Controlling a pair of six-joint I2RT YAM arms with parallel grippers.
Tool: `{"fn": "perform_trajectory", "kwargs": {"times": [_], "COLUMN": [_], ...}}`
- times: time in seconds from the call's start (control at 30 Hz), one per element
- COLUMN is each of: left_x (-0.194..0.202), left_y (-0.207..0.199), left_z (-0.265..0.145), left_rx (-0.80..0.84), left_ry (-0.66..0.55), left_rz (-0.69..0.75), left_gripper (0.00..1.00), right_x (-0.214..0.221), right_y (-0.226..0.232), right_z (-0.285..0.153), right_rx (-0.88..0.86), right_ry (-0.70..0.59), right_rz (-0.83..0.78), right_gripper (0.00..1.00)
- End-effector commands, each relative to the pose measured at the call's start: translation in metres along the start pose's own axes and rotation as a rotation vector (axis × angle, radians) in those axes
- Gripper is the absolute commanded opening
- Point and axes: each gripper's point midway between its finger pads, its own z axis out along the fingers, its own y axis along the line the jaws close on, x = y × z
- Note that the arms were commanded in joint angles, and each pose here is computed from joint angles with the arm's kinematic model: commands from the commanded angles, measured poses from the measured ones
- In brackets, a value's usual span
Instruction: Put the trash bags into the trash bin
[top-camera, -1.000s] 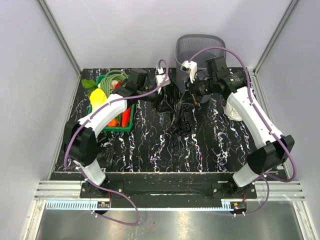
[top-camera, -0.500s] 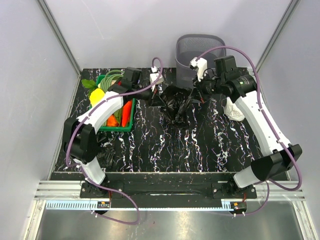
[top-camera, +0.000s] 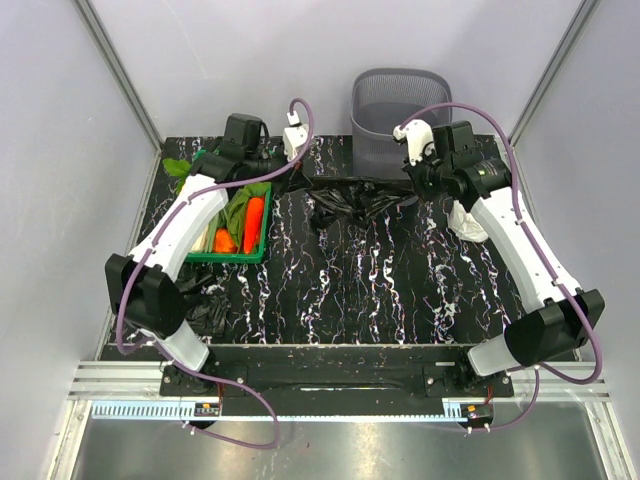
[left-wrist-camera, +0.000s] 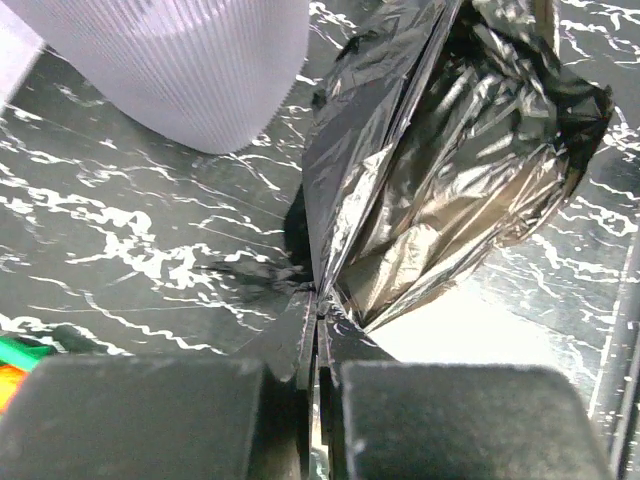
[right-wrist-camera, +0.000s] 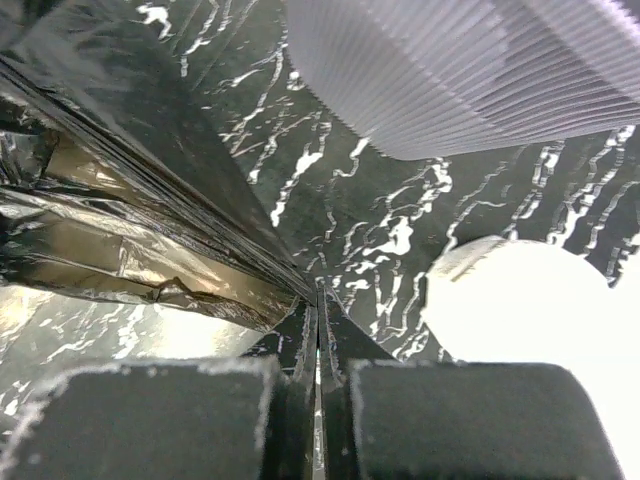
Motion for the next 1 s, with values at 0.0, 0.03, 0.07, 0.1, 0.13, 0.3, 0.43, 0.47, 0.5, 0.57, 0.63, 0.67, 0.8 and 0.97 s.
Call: {"fn": "perform_trajectory", "kwargs": {"times": [0.0,0.03,0.07,0.1,0.13,0.3,0.43,0.47,0.5,0.57,0.63,0.67,0.8,0.97], "left_x": [-0.028,-0.030,-0.031,-0.033,-0.034,-0.050,-0.062,-0.064,-0.062,-0.057,-0.050,-0.048,-0.041,-0.024], "left_y": [0.025,0.028,0.030,0.032,0.034,0.040,0.039,0.039,0.041,0.038,0.030,0.021,-0.019,-0.076], "left_z": [-0.047,-0.052,-0.056,-0.061,-0.064,-0.083,-0.091,-0.092,-0.089,-0.082,-0.067,-0.058,-0.012,0.048], "left_rx": [-0.188,-0.212,-0.231,-0.252,-0.268,-0.344,-0.359,-0.362,-0.360,-0.328,-0.258,-0.204,0.059,0.222], "left_ry": [0.025,0.033,0.045,0.053,0.063,0.067,0.045,0.043,0.045,0.042,0.015,-0.011,-0.106,-0.078], "left_rz": [0.147,0.163,0.179,0.197,0.212,0.275,0.316,0.322,0.313,0.289,0.217,0.174,-0.057,-0.071], "left_gripper": [0.00,0.00,0.00,0.00,0.02,0.14,0.21,0.21,0.20,0.20,0.21,0.24,0.56,0.78], "right_x": [-0.009,-0.011,-0.012,-0.014,-0.016,-0.024,-0.023,-0.023,-0.023,-0.023,-0.024,-0.024,-0.019,-0.023], "right_y": [-0.056,-0.062,-0.066,-0.069,-0.071,-0.075,-0.082,-0.083,-0.082,-0.073,-0.057,-0.049,-0.030,-0.028], "right_z": [-0.031,-0.036,-0.039,-0.042,-0.046,-0.054,-0.056,-0.057,-0.058,-0.056,-0.055,-0.054,-0.049,-0.049], "right_rx": [0.298,0.333,0.355,0.370,0.382,0.393,0.425,0.434,0.430,0.384,0.296,0.253,0.161,0.152], "right_ry": [-0.027,-0.030,-0.032,-0.036,-0.042,-0.044,-0.021,-0.020,-0.024,-0.037,-0.061,-0.068,-0.069,-0.071], "right_rz": [-0.068,-0.079,-0.085,-0.097,-0.100,-0.129,-0.163,-0.165,-0.161,-0.148,-0.116,-0.104,-0.059,0.001], "right_gripper": [0.00,0.00,0.00,0.00,0.00,0.00,0.00,0.00,0.00,0.00,0.00,0.00,0.00,0.00]}}
